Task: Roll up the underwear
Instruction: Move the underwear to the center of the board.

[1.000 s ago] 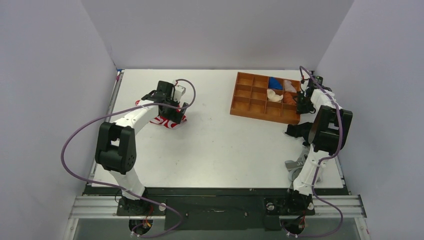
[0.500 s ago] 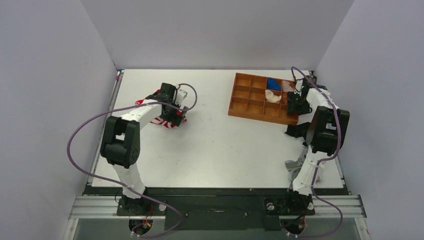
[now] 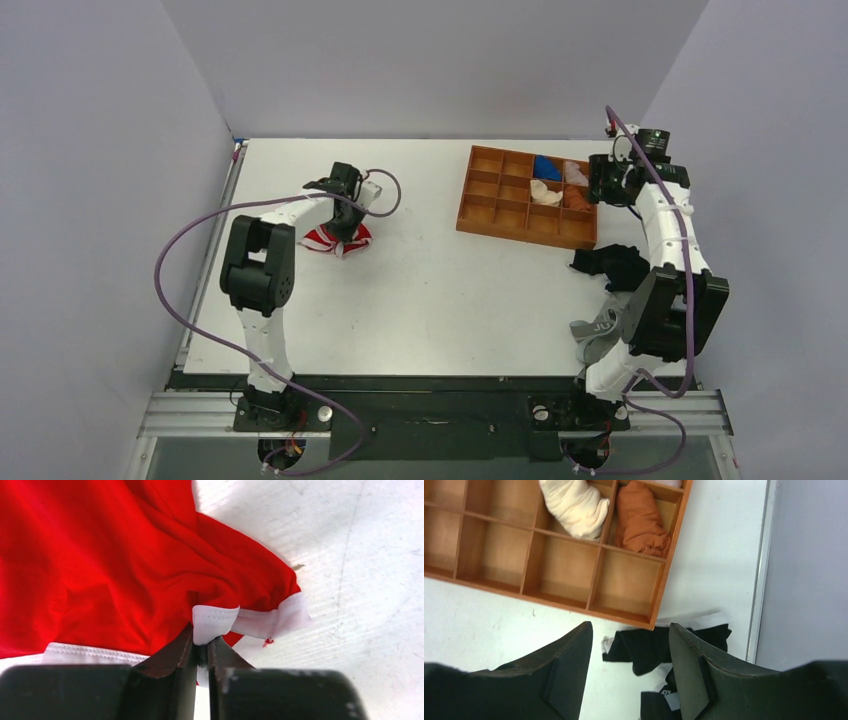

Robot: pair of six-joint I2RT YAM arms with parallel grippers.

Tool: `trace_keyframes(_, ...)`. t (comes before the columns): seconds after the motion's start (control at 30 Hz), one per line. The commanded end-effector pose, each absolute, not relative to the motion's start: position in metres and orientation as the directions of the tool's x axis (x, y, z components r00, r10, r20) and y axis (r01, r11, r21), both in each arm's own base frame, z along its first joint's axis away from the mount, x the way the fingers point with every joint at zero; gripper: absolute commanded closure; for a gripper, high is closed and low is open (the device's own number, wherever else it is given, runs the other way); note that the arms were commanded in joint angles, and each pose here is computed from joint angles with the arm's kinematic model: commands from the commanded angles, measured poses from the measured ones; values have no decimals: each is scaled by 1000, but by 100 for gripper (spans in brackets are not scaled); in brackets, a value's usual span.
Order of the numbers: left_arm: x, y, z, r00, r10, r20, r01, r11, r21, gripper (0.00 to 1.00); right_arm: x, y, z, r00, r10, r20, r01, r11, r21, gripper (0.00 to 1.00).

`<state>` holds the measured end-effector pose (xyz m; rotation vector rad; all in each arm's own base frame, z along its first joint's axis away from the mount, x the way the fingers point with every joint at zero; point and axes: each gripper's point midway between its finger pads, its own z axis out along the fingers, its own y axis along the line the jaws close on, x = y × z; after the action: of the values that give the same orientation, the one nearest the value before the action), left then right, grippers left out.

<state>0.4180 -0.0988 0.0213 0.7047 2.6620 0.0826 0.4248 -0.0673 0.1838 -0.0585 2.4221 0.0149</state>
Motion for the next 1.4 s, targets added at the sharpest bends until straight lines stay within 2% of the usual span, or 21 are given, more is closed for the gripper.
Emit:
trace_keyframes(0.0,395,-119,38,-788,503,-356,522,851,47,100,398,-53,181,-764,-89,-639,-114,993,-1,46)
trace_keyframes(0.1,374,-134,62,-754,514,-410,566,824,-9,100,381,-44,174,-773,-106,-625,-150,989,17,46)
trace_keyframes(0.2,345,-167,92,-680,551,-483,664,742,-88,100,365,-32,163,-790,-118,-601,-185,981,51,46)
trace_keyframes(0.33,306,-212,138,-552,592,-587,772,629,-91,98,350,-19,166,-782,-132,-610,-228,970,82,46)
trace_keyframes(0.4,286,-233,151,-492,612,-619,816,573,-82,82,344,-14,164,-782,-140,-607,-246,965,95,46)
trace_keyframes(0.43,275,-245,155,-462,622,-632,834,548,-69,60,342,-12,163,-783,-145,-605,-253,963,96,46)
trace_keyframes(0.47,271,-250,157,-447,626,-639,842,536,-63,51,338,-10,162,-785,-147,-602,-259,960,103,46)
trace_keyframes(0.5,263,-257,155,-429,640,-638,857,511,-64,30,337,-8,161,-785,-158,-600,-270,957,102,46)
trace_keyframes(0.57,257,-261,154,-417,649,-637,868,492,-67,9,330,-3,157,-789,-179,-588,-298,948,110,46)
trace_keyframes(0.63,260,-258,153,-414,654,-633,863,503,-44,4,324,3,155,-787,-208,-581,-335,935,118,46)
trace_keyframes(0.77,272,-240,148,-366,691,-623,850,521,79,3,311,24,153,-759,-302,-577,-452,882,133,46)
trace_keyframes(0.8,270,-235,143,-364,700,-614,848,522,91,0,308,32,154,-742,-325,-586,-491,859,146,46)
trace_keyframes(0.9,279,-223,134,-337,723,-603,833,527,167,2,295,67,148,-704,-394,-590,-604,770,206,46)
trace_keyframes(1.0,280,-213,114,-329,752,-571,833,516,200,1,283,96,143,-649,-480,-590,-701,679,218,46)
trace_keyframes(1.13,286,-214,99,-321,770,-552,838,502,214,11,276,121,138,-612,-536,-582,-755,615,227,47)
trace_keyframes(1.37,298,-239,84,-299,770,-564,861,473,190,30,273,126,129,-624,-521,-582,-748,615,250,47)
